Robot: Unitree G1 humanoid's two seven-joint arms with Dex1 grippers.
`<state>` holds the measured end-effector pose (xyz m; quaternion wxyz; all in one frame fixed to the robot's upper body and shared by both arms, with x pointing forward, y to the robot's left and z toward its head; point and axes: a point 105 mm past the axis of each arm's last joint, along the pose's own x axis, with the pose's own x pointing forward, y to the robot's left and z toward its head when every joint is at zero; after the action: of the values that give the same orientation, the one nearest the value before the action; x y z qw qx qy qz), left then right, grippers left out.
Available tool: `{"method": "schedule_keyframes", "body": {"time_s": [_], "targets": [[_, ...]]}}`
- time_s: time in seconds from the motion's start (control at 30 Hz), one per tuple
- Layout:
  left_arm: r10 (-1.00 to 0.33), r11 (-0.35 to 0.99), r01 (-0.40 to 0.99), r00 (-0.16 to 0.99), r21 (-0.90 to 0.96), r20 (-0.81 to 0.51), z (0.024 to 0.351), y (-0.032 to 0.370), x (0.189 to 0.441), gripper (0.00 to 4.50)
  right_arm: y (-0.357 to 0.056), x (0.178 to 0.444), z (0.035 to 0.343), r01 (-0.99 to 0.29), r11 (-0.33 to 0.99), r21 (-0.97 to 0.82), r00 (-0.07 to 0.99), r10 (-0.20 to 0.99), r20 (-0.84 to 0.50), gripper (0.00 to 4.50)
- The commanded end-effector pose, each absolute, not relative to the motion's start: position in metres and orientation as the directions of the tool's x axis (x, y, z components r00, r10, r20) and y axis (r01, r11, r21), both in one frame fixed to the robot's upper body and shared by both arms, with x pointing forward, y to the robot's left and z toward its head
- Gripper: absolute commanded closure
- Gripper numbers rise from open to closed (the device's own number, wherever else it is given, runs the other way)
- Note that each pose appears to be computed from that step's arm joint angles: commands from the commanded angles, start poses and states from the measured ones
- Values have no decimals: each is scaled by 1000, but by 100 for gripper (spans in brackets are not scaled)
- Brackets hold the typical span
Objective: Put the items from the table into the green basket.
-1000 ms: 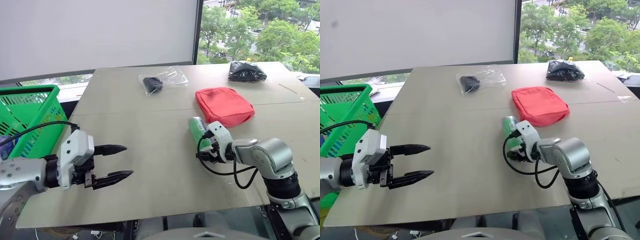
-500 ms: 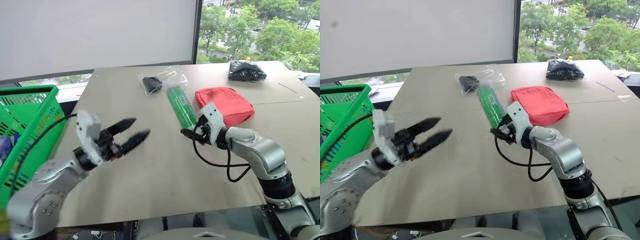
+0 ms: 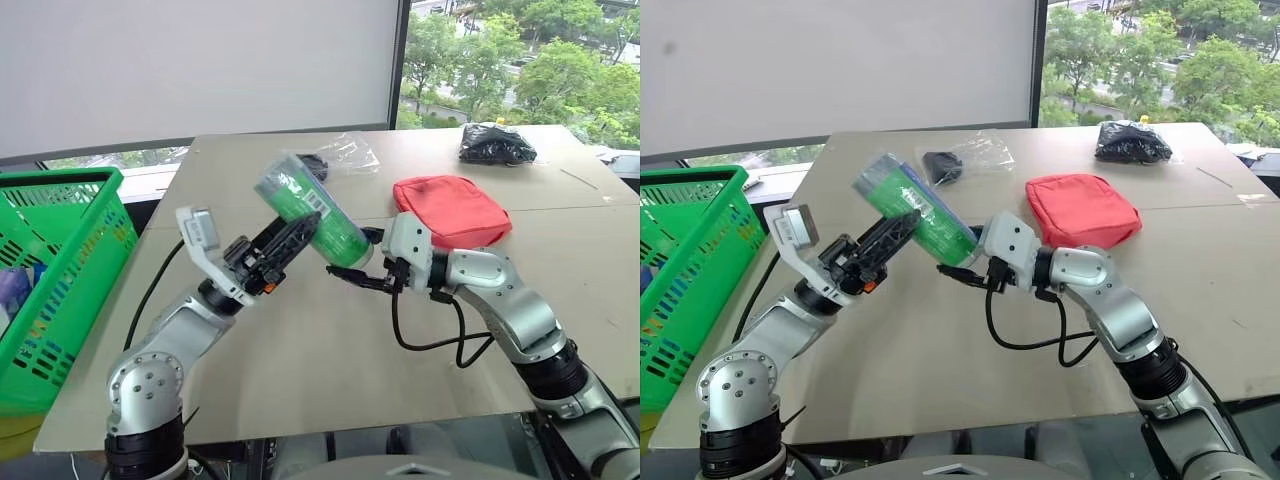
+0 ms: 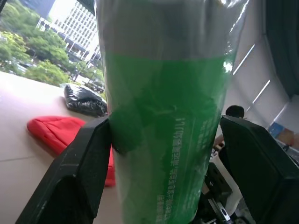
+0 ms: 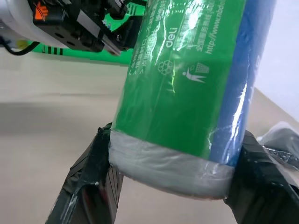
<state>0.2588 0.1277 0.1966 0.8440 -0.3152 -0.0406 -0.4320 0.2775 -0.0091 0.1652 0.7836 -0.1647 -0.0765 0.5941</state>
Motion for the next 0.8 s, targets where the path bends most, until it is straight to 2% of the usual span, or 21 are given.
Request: {"method": "schedule_keyframes", "body": {"time_s": [0.03,0.17,0.27,0.33,0.43,0.53,0.63,0.7,0.8], "targets": [[-724,392,794,578,-465,376,206,120,259,134,-5,275,180,-887,218,-407,252,967,-32,220],[-726,391,793,578,-466,373,205,115,263,269,-4,274,181,-885,215,-413,249,968,-28,220],[-721,407,789,587,-461,367,204,114,268,277,-4,275,182,-883,220,-415,253,967,-26,220],[-707,430,780,604,-455,367,205,115,272,277,-5,275,180,-885,210,-415,250,967,-44,120],[-674,516,754,650,-406,352,210,129,281,277,-11,285,184,-880,292,-374,318,948,-9,6],[-598,622,706,708,-339,376,233,157,289,277,-21,291,186,-909,305,-284,320,947,-9,6],[-458,788,557,815,-261,356,259,196,304,277,-30,288,196,-942,272,-197,271,962,31,6],[-262,935,327,900,-141,350,285,240,313,277,-37,284,209,-961,228,-155,217,972,88,6],[8,998,-31,938,61,348,312,303,310,277,-46,283,220,-976,184,-119,171,979,110,6]]}}
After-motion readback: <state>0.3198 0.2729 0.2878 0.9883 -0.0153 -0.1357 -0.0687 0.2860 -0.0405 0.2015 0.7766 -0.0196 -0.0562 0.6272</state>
